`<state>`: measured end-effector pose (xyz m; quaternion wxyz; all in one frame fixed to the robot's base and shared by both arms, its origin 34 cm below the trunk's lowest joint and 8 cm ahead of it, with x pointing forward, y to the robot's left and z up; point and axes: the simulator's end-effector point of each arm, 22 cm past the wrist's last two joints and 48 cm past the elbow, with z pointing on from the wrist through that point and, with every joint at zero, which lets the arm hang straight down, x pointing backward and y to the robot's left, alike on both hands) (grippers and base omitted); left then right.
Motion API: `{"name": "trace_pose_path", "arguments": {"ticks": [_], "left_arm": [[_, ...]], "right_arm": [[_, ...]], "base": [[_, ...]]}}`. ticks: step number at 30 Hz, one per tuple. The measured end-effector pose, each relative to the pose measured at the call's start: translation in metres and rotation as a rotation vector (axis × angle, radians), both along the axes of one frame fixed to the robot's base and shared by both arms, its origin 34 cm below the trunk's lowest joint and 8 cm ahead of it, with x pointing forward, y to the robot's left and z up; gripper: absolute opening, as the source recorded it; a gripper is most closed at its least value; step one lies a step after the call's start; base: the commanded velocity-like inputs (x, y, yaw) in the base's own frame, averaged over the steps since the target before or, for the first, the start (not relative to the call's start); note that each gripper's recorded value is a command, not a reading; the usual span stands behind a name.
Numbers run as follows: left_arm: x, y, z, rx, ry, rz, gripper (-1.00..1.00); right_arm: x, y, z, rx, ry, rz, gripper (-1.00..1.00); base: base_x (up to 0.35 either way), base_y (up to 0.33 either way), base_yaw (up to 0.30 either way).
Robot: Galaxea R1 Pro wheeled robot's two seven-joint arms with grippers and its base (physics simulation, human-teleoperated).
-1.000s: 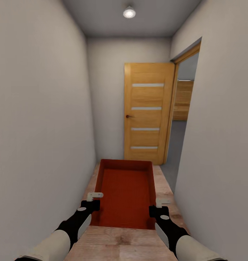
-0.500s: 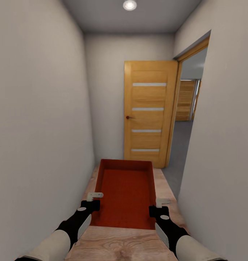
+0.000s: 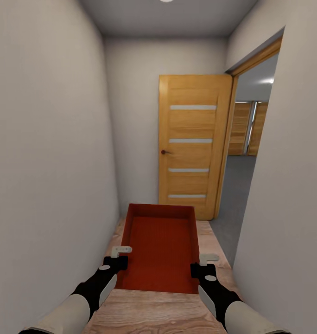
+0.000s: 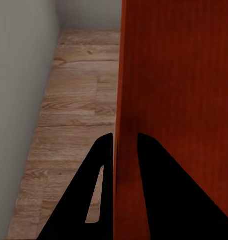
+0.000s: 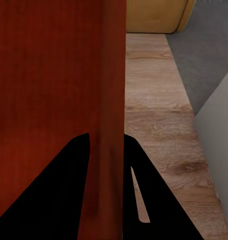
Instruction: Move the two storage containers from the living room to the garage. In the garage, place one container on the floor and stack the other container on top of it (either order is fine).
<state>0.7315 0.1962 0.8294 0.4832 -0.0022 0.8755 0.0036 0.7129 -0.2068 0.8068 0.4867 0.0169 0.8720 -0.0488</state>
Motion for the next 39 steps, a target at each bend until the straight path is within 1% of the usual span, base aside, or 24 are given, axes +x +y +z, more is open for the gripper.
{"name": "trace_pose_path", "arguments": {"ticks": [39], "left_arm": [[0.0,0.0001,0.0,0.0,0.0,0.0,-1.0]], "right_arm": [[0.0,0.0001,0.0,0.0,0.0,0.0,-1.0]], "base": [[0.324,0.0,0.0]]}}
